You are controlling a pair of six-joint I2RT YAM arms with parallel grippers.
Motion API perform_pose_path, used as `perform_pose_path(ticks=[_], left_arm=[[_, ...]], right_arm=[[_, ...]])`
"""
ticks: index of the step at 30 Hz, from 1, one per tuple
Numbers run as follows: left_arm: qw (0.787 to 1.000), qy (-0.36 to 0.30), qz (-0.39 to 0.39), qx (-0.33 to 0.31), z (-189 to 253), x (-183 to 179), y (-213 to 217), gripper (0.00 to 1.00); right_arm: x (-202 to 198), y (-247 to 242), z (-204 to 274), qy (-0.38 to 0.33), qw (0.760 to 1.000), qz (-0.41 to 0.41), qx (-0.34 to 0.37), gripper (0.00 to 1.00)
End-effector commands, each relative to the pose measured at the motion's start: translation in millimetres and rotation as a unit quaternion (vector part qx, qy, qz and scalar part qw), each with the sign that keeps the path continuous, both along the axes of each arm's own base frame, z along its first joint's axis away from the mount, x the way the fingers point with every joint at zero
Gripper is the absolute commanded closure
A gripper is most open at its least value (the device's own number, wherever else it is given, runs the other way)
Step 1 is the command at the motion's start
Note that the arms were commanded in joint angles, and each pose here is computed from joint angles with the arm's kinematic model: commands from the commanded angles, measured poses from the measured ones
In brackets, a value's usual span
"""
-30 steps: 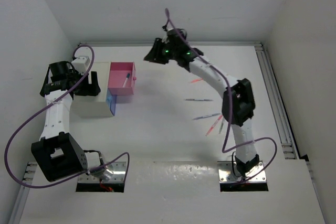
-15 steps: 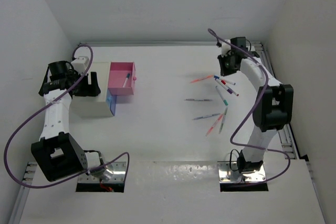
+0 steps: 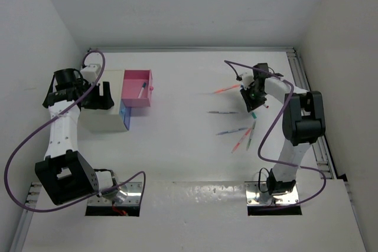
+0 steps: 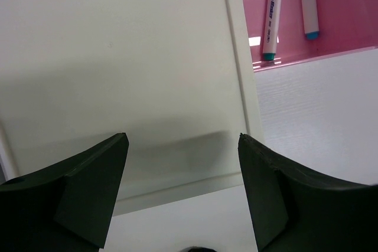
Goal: Sort the stationery into containers
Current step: Pick up the pen from the center of the board.
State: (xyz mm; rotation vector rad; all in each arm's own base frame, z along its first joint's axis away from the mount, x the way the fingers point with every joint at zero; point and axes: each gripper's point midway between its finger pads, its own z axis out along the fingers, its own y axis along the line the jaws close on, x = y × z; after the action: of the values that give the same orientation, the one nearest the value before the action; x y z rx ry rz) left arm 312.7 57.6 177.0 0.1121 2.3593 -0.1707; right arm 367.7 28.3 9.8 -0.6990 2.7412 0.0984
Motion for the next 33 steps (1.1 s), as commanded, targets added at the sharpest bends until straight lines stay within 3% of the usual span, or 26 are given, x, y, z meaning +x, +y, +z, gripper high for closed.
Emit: perform_pose_path(ticks=[1,13,21,26,29,30,33], left_arm=[[0.999,-0.037,-0.01,0.007,26.6,6.3,2.0,0.19],[0.998,-0.054,-0.028,-0.001,38.0,11.3,-3.8,0.19],[0.987,-0.116,-0.109,-0.012,68.0,10.8,-29.2,0.19],[0.963,-0.175,-0.203,0.011,97.9,9.4,-51.5,0.2],[0.946,-0.213,-0.242,0.043,114.0,5.4,-56.9,0.2],[0.911,-0.234,-0.339,0.034,118.6,1.7,-117.2,0.2],[0.863,-0.277,-0.418,0.057,123.2,-9.5,-161.5,0.2]], right_arm=[[11.8,1.5,-5.4,-0.024,1.0,0.005,-0.005,0.73],[10.0,-3.5,-30.6,-0.013,1.0,0.005,-0.014,0.7],[1.0,4.4,-26.7,-0.005,1.0,0.021,0.011,0.98],[4.0,32.4,26.4,-0.038,0.996,0.039,0.066,1.0],[-2.1,65.0,69.8,-0.04,0.988,0.065,0.138,1.0],[-11.3,83.4,86.3,-0.022,0.98,0.08,0.182,1.0],[-41.9,128.9,118.7,0.019,0.954,0.119,0.274,1.0]])
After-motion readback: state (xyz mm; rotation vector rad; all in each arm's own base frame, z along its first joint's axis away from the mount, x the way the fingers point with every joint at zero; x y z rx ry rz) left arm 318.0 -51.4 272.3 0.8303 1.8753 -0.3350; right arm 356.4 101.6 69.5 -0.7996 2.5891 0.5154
